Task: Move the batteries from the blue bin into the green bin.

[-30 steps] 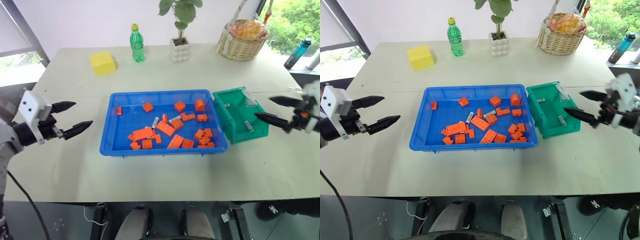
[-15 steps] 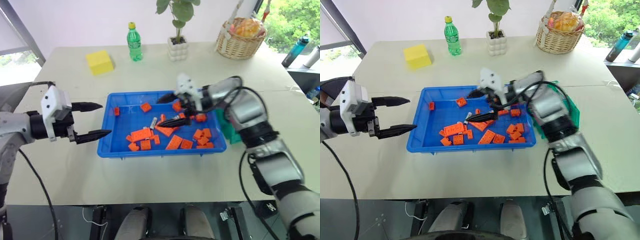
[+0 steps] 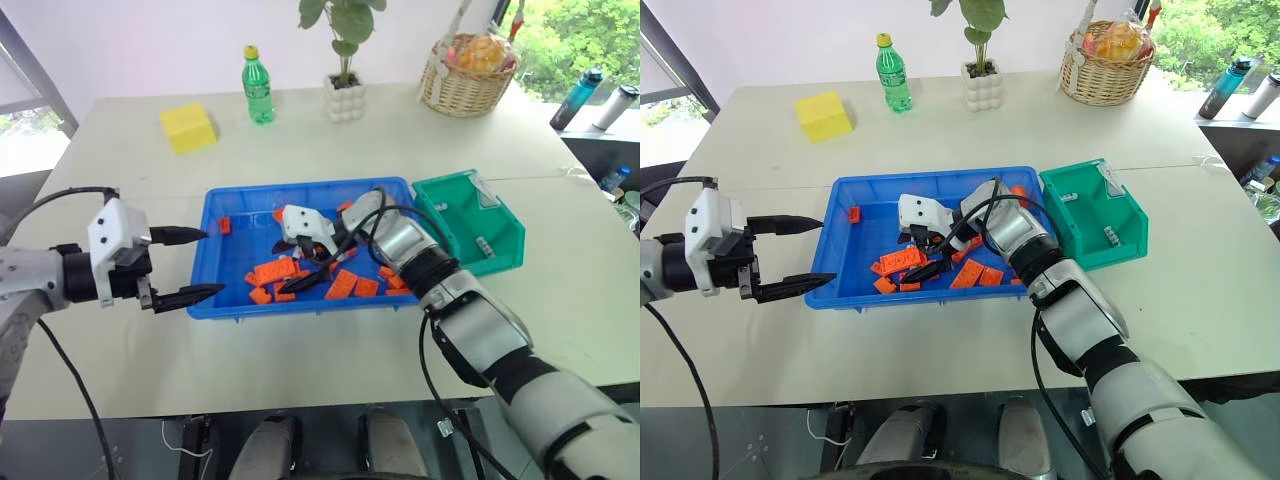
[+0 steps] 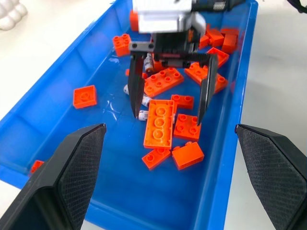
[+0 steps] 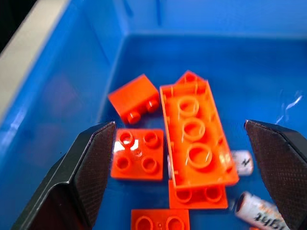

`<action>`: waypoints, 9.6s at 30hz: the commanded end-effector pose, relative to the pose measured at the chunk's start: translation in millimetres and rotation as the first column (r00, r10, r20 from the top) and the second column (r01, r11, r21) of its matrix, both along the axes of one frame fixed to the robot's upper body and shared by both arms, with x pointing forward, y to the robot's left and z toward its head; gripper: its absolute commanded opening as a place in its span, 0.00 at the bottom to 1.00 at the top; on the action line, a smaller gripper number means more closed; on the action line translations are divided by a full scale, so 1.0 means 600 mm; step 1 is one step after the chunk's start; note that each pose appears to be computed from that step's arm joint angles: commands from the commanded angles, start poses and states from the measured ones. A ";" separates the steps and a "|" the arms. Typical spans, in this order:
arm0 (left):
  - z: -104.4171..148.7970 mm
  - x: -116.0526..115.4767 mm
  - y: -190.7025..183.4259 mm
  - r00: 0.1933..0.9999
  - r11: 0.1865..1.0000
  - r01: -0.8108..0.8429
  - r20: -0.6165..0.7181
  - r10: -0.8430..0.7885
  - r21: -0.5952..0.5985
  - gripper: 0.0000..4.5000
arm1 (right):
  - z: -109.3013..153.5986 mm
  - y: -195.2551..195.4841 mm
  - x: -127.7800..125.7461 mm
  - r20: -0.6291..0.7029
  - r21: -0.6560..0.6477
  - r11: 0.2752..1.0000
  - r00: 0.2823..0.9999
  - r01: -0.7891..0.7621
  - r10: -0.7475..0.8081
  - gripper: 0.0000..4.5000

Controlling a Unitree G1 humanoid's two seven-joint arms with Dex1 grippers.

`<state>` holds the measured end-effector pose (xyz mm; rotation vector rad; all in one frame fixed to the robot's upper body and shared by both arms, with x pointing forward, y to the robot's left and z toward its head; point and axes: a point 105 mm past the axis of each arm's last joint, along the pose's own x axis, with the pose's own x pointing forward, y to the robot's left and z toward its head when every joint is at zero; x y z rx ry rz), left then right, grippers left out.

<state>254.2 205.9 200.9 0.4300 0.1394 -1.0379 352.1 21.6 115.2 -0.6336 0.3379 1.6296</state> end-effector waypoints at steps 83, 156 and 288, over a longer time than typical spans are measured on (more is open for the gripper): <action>0.018 0.029 -0.021 0.994 0.998 0.023 0.106 -0.017 -0.050 1.00 | -0.004 0.015 0.022 0.117 -0.134 0.980 0.984 0.147 -0.131 0.17; 0.014 0.028 -0.022 0.996 0.997 0.045 0.081 -0.040 -0.061 1.00 | 0.074 0.008 0.045 0.073 0.105 0.880 0.879 0.463 -0.472 0.01; 0.038 0.051 -0.077 0.985 0.984 0.110 0.150 -0.089 -0.139 1.00 | 0.044 -0.145 0.080 0.014 0.151 0.717 0.723 0.681 -0.690 0.99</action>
